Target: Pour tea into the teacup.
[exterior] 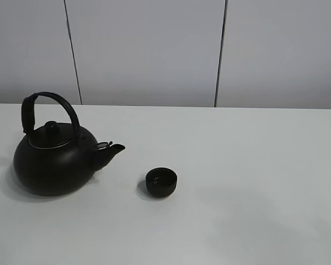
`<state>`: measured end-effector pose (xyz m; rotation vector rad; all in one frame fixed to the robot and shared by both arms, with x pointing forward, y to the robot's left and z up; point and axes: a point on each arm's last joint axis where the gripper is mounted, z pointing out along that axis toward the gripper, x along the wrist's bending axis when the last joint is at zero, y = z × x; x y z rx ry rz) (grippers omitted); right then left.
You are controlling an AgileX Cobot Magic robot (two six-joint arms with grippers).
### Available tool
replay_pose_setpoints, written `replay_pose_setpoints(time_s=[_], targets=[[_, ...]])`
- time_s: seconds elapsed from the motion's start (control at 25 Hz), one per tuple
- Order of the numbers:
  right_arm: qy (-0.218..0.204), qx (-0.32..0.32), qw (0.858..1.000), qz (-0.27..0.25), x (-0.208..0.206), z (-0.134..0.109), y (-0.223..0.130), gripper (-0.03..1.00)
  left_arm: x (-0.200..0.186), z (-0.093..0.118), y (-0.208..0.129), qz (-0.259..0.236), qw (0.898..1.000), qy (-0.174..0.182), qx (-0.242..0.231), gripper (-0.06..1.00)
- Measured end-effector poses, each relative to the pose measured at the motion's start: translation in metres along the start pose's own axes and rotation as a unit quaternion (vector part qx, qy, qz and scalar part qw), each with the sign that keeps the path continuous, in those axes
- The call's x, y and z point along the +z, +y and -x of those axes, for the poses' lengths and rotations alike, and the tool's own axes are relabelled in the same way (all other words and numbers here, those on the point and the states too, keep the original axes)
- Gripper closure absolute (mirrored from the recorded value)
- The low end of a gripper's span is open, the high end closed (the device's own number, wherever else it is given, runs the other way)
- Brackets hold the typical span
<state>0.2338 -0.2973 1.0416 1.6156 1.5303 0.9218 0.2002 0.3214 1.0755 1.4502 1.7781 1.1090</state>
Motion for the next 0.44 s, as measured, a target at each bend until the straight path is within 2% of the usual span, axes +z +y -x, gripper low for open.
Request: replay_pose_setpoints(time_s=[0.2, 0.44], targets=[[0.0, 0.0, 1.0, 0.0, 0.0, 0.0, 0.0, 0.37, 0.025, 0.006, -0.017, -0.053, 0.999, 0.0, -0.009, 0.25], [0.0, 0.0, 1.0, 0.0, 0.0, 0.0, 0.0, 0.37, 0.03, 0.007, -0.017, -0.042, 0.999, -0.003, -0.03, 0.25]])
